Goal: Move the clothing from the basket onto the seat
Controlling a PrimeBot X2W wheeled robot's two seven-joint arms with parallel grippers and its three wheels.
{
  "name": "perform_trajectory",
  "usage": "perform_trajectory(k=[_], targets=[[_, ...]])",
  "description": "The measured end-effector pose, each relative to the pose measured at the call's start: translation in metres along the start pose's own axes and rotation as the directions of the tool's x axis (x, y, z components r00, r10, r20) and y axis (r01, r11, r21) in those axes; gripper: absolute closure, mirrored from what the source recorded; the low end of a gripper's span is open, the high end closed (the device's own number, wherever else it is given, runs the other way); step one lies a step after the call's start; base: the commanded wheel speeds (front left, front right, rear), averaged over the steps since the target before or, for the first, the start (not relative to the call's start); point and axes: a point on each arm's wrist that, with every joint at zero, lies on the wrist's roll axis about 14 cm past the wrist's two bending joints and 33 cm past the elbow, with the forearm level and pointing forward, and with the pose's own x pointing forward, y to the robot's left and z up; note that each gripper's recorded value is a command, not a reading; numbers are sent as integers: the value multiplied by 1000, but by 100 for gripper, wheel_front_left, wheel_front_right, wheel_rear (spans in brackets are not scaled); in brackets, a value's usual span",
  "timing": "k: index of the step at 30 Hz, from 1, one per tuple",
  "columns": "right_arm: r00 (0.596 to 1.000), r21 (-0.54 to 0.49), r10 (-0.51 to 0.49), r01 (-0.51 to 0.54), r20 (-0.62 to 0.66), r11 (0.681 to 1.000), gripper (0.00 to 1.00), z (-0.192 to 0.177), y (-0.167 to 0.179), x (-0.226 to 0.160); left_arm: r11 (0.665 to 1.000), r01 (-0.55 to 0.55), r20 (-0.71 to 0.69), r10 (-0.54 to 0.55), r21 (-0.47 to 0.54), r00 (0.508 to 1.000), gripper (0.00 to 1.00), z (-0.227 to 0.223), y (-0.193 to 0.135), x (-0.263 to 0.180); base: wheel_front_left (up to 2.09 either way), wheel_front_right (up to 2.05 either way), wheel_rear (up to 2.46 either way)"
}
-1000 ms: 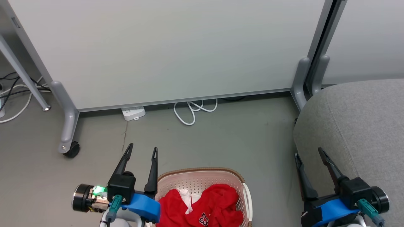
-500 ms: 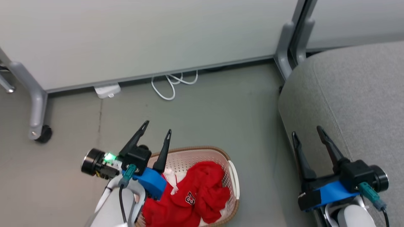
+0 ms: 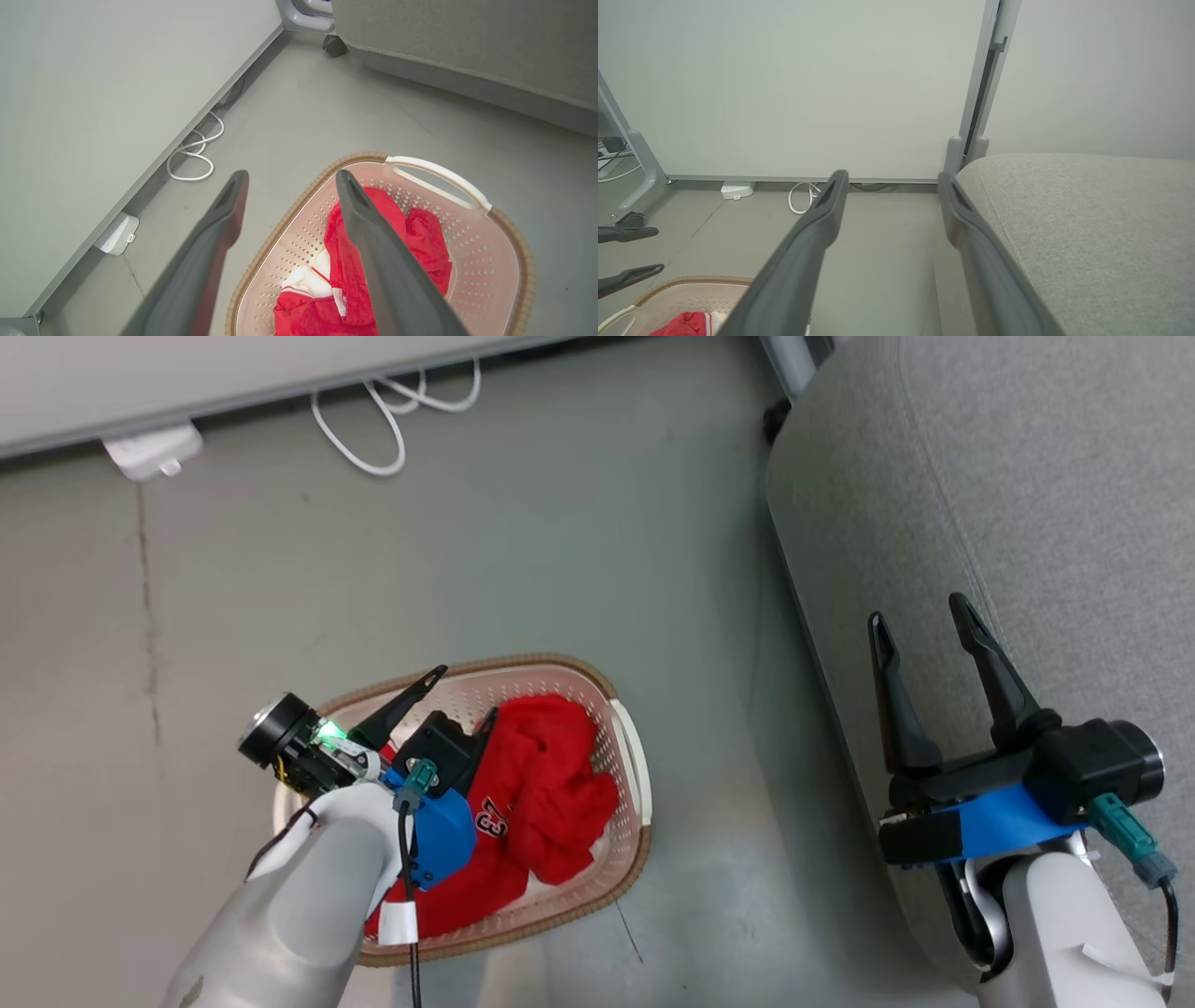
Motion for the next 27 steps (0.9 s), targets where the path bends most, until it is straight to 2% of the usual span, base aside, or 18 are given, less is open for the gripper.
perform_trajectory(k=[5, 14, 21, 27], targets=[[999, -3, -19, 19, -47, 1000, 0, -21, -8, 9, 991, 127, -129, -121, 43, 984, 0, -45, -22, 19, 0, 0, 0], [994, -12, -24, 23, -110, 1000, 0, -56, -14, 28, 942, 325, -288, -291, 80, 912, 0, -108, -55, 41, 0, 0, 0], [988, -21, -31, 28, -154, 999, 0, -81, -19, 37, 908, 419, -322, -387, 31, 864, 0, -132, -87, 59, 0, 0, 0], [980, -24, -37, 33, -195, 999, 0, -101, -22, 39, 891, 450, -376, -439, -62, 816, 0, -155, -110, 66, 0, 0, 0]])
